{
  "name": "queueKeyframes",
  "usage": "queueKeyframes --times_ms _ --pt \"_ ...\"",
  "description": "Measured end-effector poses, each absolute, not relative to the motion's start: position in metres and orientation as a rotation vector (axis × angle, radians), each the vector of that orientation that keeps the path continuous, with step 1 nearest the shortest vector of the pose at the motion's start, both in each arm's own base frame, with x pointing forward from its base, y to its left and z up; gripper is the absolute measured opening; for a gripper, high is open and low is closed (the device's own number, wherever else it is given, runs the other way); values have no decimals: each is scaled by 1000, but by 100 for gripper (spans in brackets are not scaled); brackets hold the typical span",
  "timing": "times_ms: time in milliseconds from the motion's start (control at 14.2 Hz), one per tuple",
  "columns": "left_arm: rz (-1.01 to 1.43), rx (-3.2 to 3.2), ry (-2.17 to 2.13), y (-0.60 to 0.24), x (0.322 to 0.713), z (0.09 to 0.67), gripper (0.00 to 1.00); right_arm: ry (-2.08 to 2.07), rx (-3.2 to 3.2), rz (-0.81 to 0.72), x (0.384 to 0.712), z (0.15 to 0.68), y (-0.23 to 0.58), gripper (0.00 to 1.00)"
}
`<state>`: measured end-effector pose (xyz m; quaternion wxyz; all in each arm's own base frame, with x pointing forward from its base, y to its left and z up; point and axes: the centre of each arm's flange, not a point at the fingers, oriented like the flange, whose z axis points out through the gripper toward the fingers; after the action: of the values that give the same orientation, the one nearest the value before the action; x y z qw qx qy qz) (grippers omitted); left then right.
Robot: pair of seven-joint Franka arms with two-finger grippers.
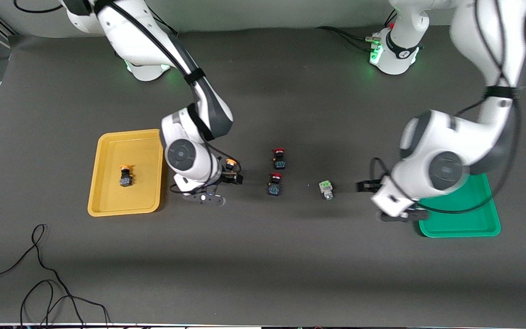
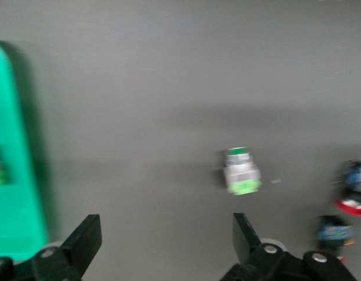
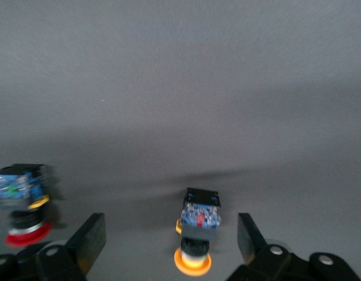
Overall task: Place green and yellow buttons in trays
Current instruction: 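Grasp the second orange button with the right gripper while the left grasps the green button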
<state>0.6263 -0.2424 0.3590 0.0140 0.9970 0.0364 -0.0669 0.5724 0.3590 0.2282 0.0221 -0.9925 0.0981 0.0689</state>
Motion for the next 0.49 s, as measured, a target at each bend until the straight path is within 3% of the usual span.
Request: queueKeyframes --times_ms 211,492 --pt "-150 3079 254 -300 612 339 100 305 -3109 251 566 193 359 100" --pt "-179 3078 423 -324 605 249 100 368 -3100 322 556 172 347 100"
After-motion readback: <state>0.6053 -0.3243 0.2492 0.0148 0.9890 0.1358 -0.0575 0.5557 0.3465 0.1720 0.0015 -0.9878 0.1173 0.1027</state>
